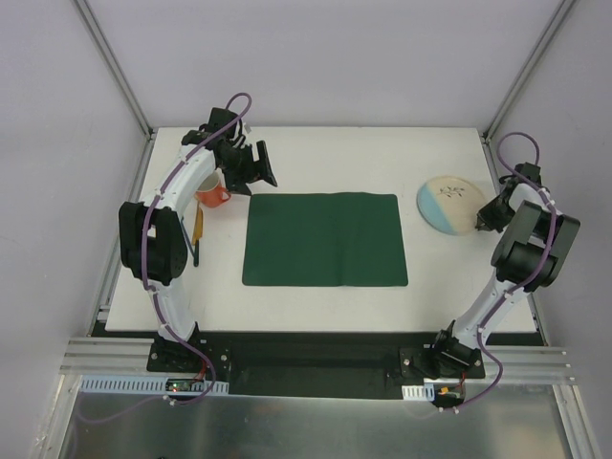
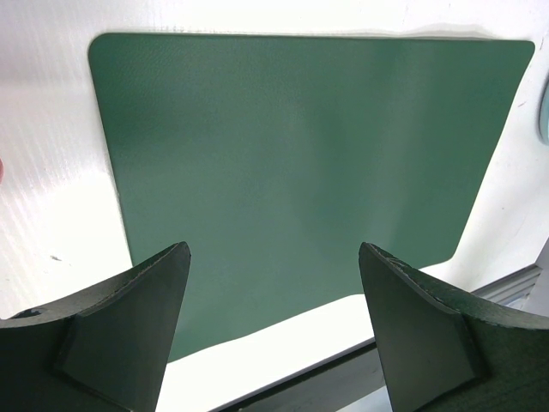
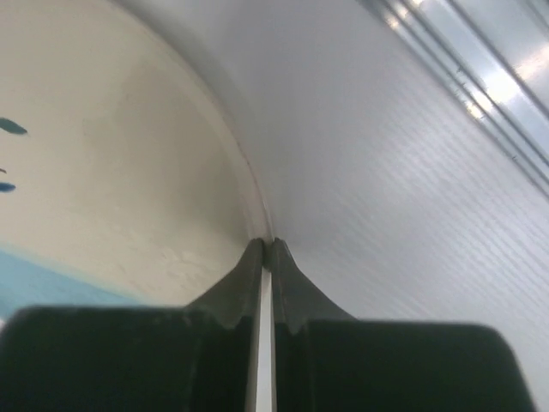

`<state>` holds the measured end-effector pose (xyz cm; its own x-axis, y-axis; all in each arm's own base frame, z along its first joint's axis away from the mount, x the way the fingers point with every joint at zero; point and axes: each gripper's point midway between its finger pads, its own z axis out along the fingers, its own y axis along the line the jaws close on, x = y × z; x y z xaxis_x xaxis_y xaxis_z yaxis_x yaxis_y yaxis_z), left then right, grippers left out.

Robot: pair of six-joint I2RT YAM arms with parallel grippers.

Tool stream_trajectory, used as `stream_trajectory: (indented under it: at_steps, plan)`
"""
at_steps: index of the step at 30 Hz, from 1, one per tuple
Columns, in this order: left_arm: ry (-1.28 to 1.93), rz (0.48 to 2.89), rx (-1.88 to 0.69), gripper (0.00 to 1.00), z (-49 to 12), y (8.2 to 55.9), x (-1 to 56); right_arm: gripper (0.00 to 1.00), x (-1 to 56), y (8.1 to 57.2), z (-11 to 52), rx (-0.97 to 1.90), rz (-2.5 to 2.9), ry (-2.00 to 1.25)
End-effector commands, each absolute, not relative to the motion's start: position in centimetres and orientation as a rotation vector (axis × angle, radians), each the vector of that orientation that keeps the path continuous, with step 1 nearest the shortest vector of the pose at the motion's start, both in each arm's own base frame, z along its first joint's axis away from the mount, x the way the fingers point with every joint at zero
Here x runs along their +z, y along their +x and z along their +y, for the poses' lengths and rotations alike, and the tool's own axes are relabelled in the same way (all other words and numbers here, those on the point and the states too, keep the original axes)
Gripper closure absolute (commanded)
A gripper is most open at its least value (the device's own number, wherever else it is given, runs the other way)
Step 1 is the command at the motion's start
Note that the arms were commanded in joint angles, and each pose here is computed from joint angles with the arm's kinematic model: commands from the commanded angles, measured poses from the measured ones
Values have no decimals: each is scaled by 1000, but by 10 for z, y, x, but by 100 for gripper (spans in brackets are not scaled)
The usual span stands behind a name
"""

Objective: Set the dinner table for one person
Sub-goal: Pick up the plate from the corner of the board.

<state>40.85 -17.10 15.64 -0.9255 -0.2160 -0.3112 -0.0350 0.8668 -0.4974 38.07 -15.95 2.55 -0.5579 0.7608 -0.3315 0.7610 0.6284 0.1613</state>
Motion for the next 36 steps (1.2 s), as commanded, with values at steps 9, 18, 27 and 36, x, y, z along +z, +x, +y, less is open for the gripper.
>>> stream_trajectory:
  at_steps: [9,18,27,36]
  plan:
    - [-162,2623,-722,20,-172,411,176,99,55,402,-117,122,2496,1049]
    - [-162,2618,-746,20,-178,419,177,99,110,423,-76,295,2435,943]
    - [-152,2615,-736,20,-176,419,177,99,125,431,-76,288,2412,930]
    - [-148,2622,-761,20,-179,419,175,99,150,445,-87,243,2352,909]
